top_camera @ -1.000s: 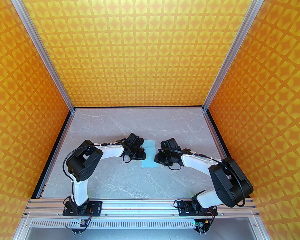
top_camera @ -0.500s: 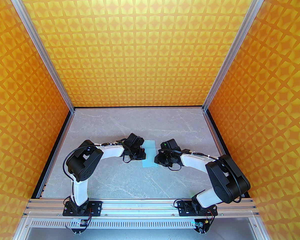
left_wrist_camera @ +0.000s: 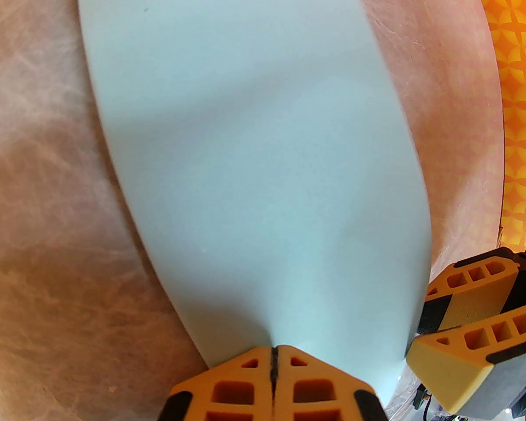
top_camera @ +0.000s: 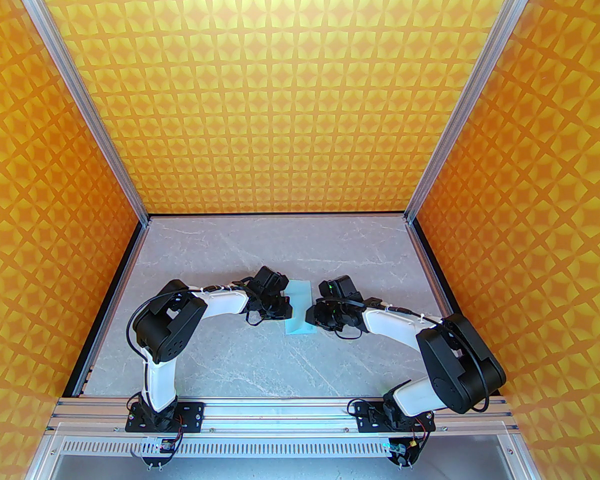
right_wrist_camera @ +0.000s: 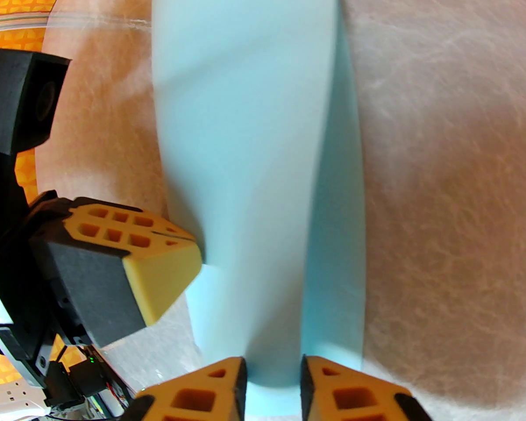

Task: Fold a paper plane with a square sheet of paper (fold left side to right side)

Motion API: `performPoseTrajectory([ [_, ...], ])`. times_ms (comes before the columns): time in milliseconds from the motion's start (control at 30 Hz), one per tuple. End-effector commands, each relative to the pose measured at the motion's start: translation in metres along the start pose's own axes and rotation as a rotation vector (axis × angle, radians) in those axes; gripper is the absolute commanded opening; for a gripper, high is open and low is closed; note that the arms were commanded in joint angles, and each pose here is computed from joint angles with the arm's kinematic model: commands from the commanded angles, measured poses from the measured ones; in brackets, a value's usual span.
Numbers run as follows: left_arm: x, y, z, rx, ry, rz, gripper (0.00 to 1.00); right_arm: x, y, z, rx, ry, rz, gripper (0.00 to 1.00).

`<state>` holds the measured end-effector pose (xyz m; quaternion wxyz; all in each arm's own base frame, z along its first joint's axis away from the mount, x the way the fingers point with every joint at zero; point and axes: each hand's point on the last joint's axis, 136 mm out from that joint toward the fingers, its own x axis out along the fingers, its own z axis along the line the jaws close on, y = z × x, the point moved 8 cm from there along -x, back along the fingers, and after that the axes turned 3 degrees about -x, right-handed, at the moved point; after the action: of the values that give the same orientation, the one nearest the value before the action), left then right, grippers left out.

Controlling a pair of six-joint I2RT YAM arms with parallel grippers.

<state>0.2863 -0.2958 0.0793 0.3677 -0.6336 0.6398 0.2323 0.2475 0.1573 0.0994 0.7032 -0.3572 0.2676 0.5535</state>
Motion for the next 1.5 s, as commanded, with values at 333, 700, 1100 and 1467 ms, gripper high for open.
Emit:
performPoseTrajectory([
  [333,0.014,0.013,0.021,-0.038,-0.086,0.054,0.04,-0.001,-0.012,0.019,0.012,-0.127,-0.048,0.32],
  [700,0.011,0.013,0.018,-0.029,-0.079,0.051,0.05,0.008,-0.023,0.023,0.026,-0.161,-0.061,0.32],
  [1100,0.009,0.012,0.016,-0.021,-0.076,0.047,0.05,0.02,-0.034,0.026,0.042,-0.192,-0.062,0.4],
  [1467,0.017,0.013,0.023,-0.038,-0.092,0.066,0.03,-0.005,-0.026,0.03,-0.007,-0.124,-0.051,0.38],
])
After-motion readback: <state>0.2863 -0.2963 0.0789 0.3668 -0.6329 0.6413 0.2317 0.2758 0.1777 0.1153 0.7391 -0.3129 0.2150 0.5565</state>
